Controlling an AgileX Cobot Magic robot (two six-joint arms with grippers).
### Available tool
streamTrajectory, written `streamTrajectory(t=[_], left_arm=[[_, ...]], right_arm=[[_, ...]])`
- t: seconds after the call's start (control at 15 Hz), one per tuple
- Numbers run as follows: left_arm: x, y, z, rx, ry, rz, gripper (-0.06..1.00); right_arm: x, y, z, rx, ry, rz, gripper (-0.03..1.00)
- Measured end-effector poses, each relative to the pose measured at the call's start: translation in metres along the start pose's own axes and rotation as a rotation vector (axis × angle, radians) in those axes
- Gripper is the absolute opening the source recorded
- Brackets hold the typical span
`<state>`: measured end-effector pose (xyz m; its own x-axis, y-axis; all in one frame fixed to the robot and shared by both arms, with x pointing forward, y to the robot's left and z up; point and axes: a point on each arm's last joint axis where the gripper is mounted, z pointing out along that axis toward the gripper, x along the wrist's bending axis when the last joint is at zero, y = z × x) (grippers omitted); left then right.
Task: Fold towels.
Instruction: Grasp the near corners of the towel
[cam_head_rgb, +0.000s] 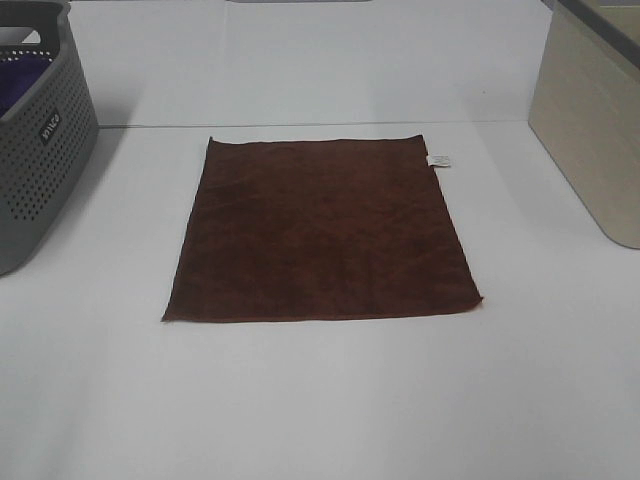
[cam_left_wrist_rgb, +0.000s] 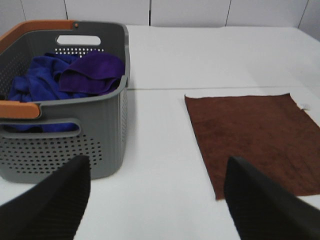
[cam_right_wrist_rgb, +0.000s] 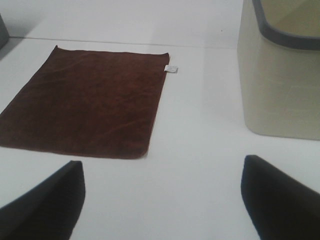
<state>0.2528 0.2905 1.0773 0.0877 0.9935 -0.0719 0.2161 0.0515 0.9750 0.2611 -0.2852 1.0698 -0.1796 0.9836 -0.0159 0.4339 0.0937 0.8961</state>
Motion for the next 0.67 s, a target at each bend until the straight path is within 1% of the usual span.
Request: streamTrajectory(t=[0.2,0.33,0.4,0.47,0.67], left_arm=[[0.002,0.005,0.03,-0.031,-0.014,-0.082,0.71],[0.004,0.011,0.051,-0.002,-0.023,-0.156,0.71],[0.004,0.011,0.062,0.041,-0.025,-0.191,0.71],[0.005,0.008,0.077,0.108,-0.024,-0.228,0.71],[0.009,-0.01,0.123,0.351,-0.005,-0.347,0.71]], right_arm=[[-0.007,0.019,0.025,-0.007,-0.015,0.023,0.76],[-0.01,0.028,0.048,0.049,0.003,0.067,0.72],[-0.01,0.03,0.063,0.105,0.022,0.102,0.7],[-0.011,0.03,0.077,0.169,0.04,0.138,0.68],[-0.013,0.022,0.125,0.377,0.079,0.253,0.67]])
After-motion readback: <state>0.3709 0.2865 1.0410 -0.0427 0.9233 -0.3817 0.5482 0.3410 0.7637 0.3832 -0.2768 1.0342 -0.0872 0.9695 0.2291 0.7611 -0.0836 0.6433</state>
